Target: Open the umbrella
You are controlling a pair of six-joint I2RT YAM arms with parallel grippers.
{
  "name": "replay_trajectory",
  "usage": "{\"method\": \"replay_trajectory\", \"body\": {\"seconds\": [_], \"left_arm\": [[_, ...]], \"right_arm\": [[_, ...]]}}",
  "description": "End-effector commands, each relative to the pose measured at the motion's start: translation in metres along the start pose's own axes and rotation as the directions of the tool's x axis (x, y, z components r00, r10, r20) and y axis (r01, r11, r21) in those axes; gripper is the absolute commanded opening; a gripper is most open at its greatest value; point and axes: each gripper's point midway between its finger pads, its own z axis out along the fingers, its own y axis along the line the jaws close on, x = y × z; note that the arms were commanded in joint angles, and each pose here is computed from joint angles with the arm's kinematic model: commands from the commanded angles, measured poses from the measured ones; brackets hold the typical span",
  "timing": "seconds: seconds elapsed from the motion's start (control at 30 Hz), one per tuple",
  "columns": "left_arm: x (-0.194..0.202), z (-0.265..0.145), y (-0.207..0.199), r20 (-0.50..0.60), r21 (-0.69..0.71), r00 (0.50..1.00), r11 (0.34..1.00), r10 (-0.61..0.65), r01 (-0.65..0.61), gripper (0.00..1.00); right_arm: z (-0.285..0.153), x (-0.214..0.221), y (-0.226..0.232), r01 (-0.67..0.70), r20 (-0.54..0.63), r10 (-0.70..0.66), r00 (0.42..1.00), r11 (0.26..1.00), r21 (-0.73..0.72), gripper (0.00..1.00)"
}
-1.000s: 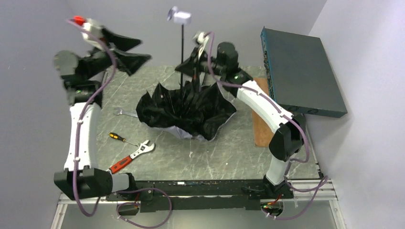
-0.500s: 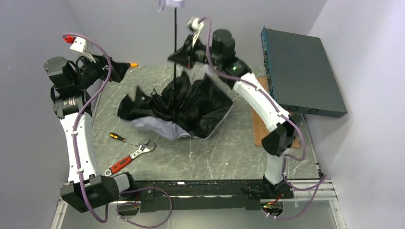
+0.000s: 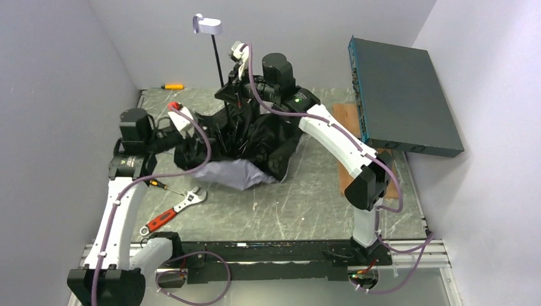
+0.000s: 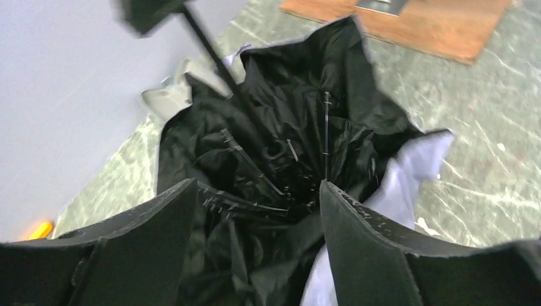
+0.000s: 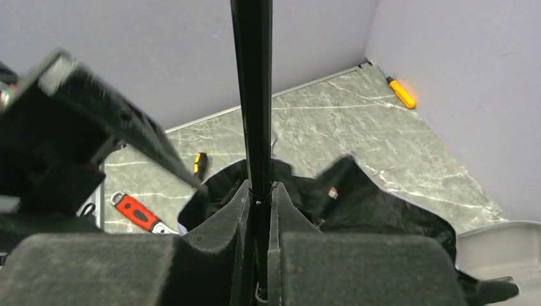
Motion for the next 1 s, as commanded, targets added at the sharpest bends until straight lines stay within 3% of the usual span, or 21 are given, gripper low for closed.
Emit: {"method": "replay_trajectory", "body": {"seconds": [0.0, 0.07, 0.17, 0.53, 0.77, 0.87, 0.97], "left_arm": [[0.017, 0.019, -0.018, -0.038, 0.055, 0.973, 0.972, 0.229, -0.227, 0.64], [0.025, 0.028, -0.02, -0.056, 0.064, 0.973, 0.973, 0.224, -0.22, 0.51], [0.035, 0.041, -0.016, -0.053, 0.052, 0.971, 0.972, 0.232, -0.23, 0.41], [0.067, 0.077, 0.029, -0.135, -0.049, 0.974, 0.981, 0.182, -0.19, 0.38], [0.141, 0.065, 0.06, -0.369, -0.13, 0.917, 0.969, 0.151, -0.212, 0.33], [0.168, 0.045, 0.08, -0.443, -0.185, 0.891, 0.964, 0.093, -0.193, 0.32], [0.169, 0.038, 0.079, -0.441, -0.15, 0.892, 0.972, 0.1, -0.183, 0.34]], "right_arm": [[-0.038, -0.081, -0.003, 0.124, 0.195, -0.138, 0.971, 0.989, 0.083, 0.0], [-0.037, -0.079, 0.0, 0.12, 0.194, -0.133, 0.972, 0.99, 0.077, 0.0], [-0.039, -0.081, 0.007, 0.115, 0.207, -0.124, 0.97, 0.992, 0.057, 0.0], [-0.063, -0.105, 0.033, 0.12, 0.274, -0.117, 0.955, 0.993, 0.005, 0.0], [-0.082, -0.121, 0.032, 0.167, 0.292, -0.179, 0.94, 0.984, 0.064, 0.0], [-0.088, -0.11, 0.018, 0.207, 0.254, -0.238, 0.938, 0.968, 0.143, 0.0], [-0.086, -0.077, 0.004, 0.22, 0.188, -0.255, 0.949, 0.957, 0.189, 0.0]]}}
